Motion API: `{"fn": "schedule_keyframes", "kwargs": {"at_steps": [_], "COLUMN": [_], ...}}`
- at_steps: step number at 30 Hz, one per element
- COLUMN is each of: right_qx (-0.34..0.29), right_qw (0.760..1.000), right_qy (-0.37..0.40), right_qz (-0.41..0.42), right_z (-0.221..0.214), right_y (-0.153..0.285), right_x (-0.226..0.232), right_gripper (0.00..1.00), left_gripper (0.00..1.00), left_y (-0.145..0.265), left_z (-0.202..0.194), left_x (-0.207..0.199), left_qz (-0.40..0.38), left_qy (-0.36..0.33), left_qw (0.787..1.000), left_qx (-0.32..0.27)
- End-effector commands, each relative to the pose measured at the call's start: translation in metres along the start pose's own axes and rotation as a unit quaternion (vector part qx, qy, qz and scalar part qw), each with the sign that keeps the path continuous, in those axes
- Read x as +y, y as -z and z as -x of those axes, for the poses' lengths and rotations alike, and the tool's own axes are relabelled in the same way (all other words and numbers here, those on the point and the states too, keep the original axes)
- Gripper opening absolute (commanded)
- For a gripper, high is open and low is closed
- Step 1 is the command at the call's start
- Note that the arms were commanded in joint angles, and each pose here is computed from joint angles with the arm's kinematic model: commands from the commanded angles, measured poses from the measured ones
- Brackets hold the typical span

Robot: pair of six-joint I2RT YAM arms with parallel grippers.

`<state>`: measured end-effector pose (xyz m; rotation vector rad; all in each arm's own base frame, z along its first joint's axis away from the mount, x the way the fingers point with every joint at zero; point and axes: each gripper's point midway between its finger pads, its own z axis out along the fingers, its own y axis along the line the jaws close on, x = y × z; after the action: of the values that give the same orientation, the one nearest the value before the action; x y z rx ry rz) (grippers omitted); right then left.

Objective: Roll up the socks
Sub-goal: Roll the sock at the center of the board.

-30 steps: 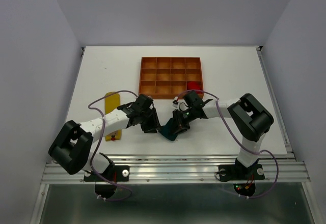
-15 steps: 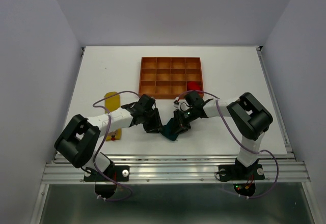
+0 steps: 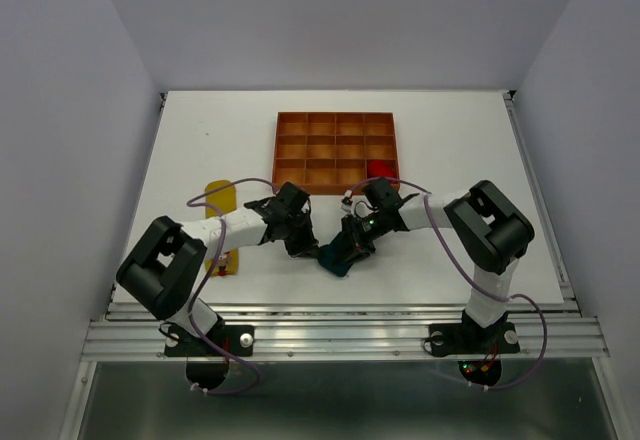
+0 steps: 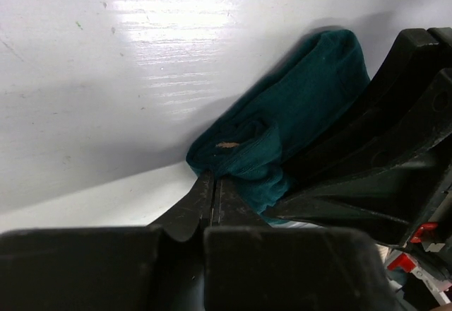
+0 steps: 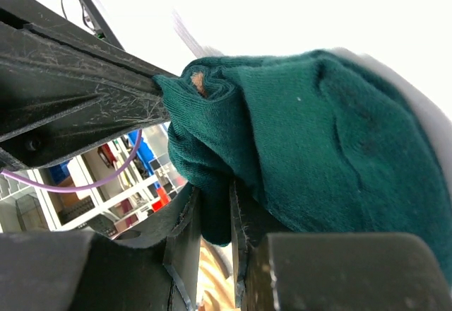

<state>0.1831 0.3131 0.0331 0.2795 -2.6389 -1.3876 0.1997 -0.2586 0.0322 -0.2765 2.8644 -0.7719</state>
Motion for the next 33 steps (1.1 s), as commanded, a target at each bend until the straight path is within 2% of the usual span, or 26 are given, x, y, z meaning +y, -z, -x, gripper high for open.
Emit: {"fn": "schedule_keyframes", "kwargs": {"at_steps": [1, 5, 6, 8, 9, 12, 19, 26, 33], "right_qx": [-0.009, -0.025, -0.035, -0.051, -0.058, -0.093, -0.141, -0.142, -0.139], "right_qw": [1.000, 0.998, 0.997, 0.994, 0.993, 0.984, 0.964, 0.936, 0.928], "right_qy": [0.014, 0.041, 0.055, 0.082, 0.094, 0.147, 0.216, 0.304, 0.326], "right_qz": [-0.024, -0.029, -0.029, -0.041, -0.044, -0.041, -0.071, -0.103, -0.112], "right_z": [0.005, 0.010, 0.012, 0.019, 0.022, 0.029, 0.037, 0.021, 0.012], "right_y": [0.000, 0.005, 0.009, 0.015, 0.019, 0.036, 0.055, 0.045, 0.034], "right_x": [-0.009, -0.005, 0.001, 0.006, 0.009, 0.031, 0.051, 0.074, 0.079], "right_gripper": [0.22, 0.31, 0.36, 0.41, 0.48, 0.53, 0.55, 0.56, 0.55], "left_gripper": [0.00, 0.00, 0.00, 0.00, 0.00, 0.00, 0.00, 0.00, 0.00], "left_y": [-0.007, -0.008, -0.008, -0.007, -0.007, -0.005, -0.004, -0.002, -0.001], "left_z": [0.006, 0.003, 0.003, 0.004, 0.003, 0.003, 0.000, 0.000, -0.001], "left_x": [0.007, 0.012, 0.013, 0.016, 0.015, 0.013, 0.015, 0.014, 0.014], "left_qz": [0.032, 0.053, 0.057, 0.070, 0.071, 0.075, 0.105, 0.110, 0.110], "left_qy": [0.001, 0.005, 0.006, 0.008, 0.006, 0.006, 0.000, 0.001, 0.001], "left_qw": [0.999, 0.999, 0.998, 0.997, 0.997, 0.997, 0.994, 0.994, 0.994], "left_qx": [-0.014, -0.014, -0.013, -0.015, -0.014, -0.014, -0.014, -0.015, -0.016]}}
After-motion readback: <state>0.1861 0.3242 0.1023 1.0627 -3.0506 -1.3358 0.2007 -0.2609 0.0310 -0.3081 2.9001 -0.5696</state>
